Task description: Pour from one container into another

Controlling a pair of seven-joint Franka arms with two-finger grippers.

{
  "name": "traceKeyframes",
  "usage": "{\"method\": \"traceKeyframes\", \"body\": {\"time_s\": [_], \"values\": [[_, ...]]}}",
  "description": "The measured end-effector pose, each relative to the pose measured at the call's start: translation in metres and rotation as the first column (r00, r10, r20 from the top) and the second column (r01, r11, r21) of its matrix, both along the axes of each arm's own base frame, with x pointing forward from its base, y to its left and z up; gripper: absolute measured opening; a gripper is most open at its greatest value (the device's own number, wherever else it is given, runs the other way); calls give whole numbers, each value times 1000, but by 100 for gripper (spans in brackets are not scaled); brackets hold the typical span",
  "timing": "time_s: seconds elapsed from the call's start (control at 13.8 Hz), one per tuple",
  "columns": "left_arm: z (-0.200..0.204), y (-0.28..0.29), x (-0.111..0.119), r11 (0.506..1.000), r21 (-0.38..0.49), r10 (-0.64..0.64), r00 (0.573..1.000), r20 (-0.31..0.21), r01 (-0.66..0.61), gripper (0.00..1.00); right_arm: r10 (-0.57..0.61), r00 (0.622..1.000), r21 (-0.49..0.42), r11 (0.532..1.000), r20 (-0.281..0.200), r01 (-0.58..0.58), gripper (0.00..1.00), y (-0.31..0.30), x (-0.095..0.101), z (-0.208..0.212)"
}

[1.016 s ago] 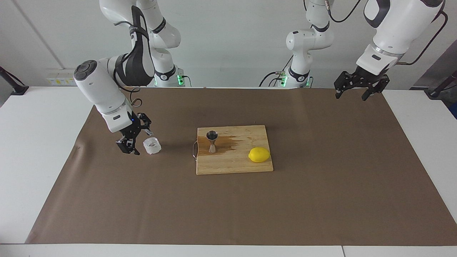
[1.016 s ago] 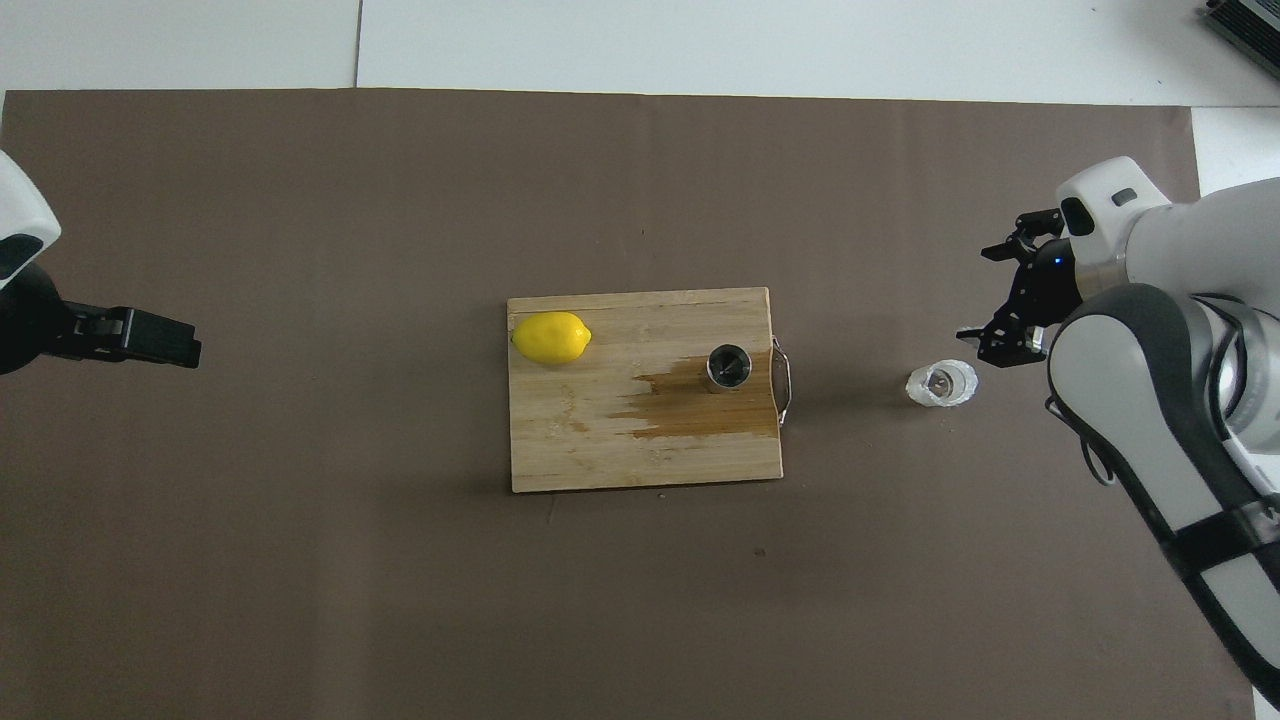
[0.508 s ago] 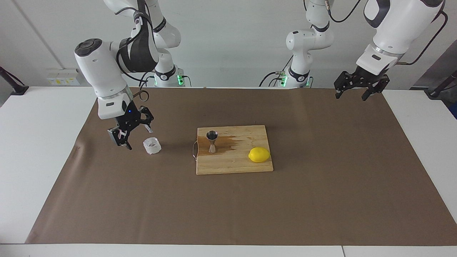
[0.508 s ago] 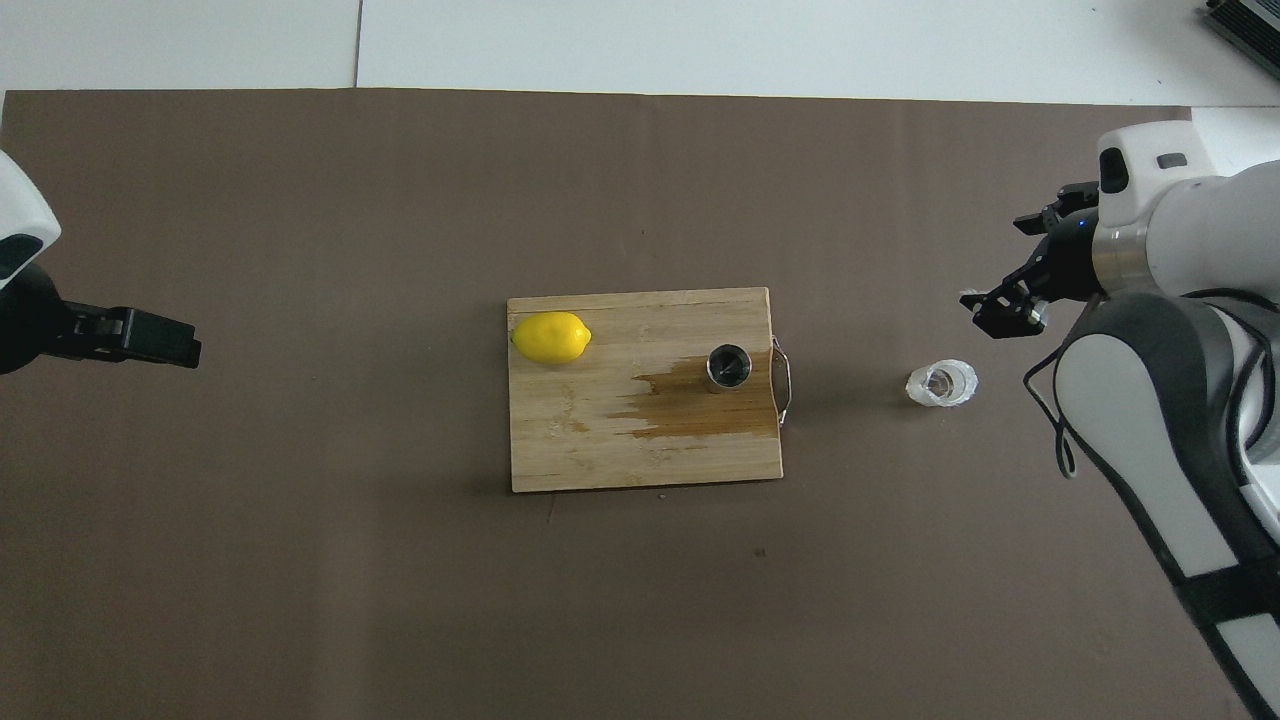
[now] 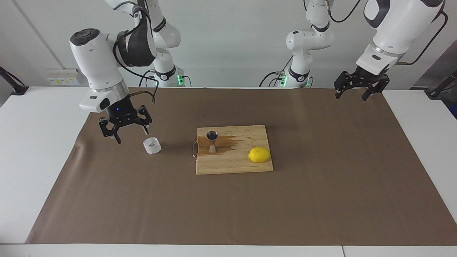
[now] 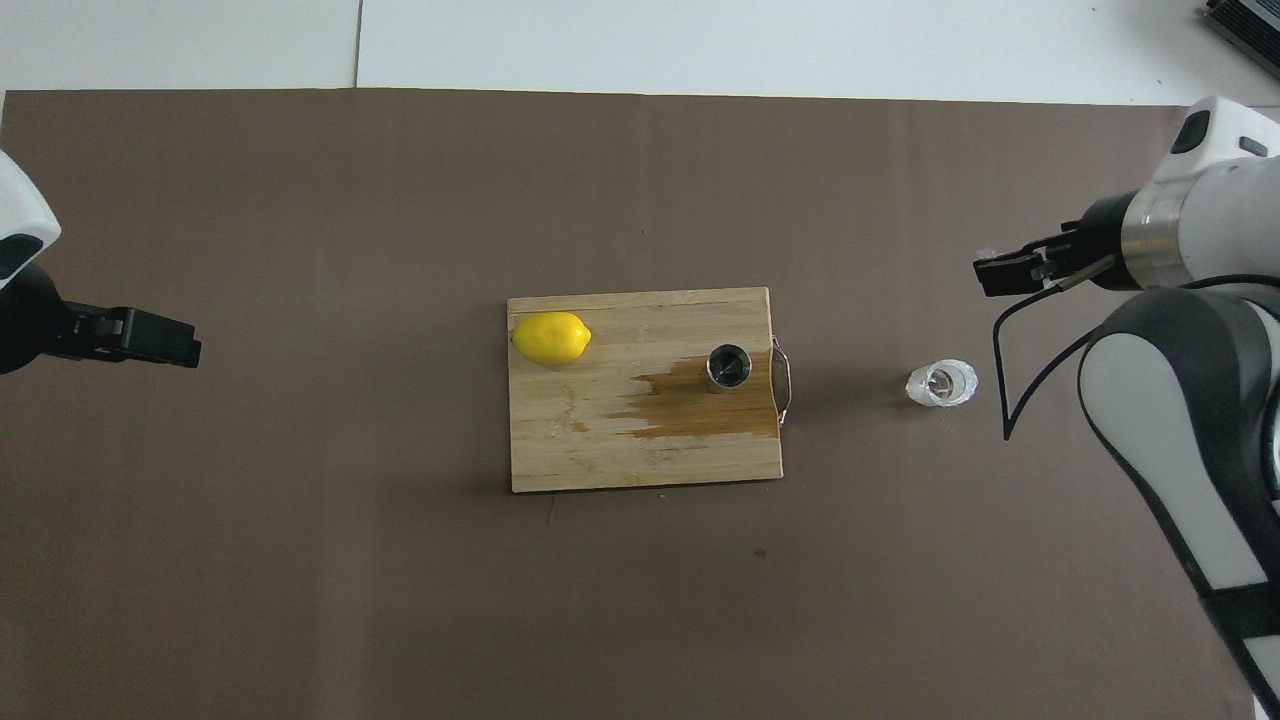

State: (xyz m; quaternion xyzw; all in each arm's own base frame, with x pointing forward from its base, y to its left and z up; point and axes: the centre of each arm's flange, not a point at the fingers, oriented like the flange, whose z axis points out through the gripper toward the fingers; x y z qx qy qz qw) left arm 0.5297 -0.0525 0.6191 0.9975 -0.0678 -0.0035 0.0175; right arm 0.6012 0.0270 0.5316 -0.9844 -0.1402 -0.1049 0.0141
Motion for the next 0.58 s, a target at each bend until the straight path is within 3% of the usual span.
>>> {"method": "traceKeyframes", "body": {"time_s": [0.22, 0.58], "values": [[0, 0, 0, 1000, 0, 0, 1000, 0, 0, 100, -241, 967, 27, 969, -76, 244, 100, 3, -8, 32], [0, 0, 0, 1000, 0, 0, 1000, 0, 0, 100, -407, 897, 9, 910, -173, 415, 100, 8, -29, 75]]}}
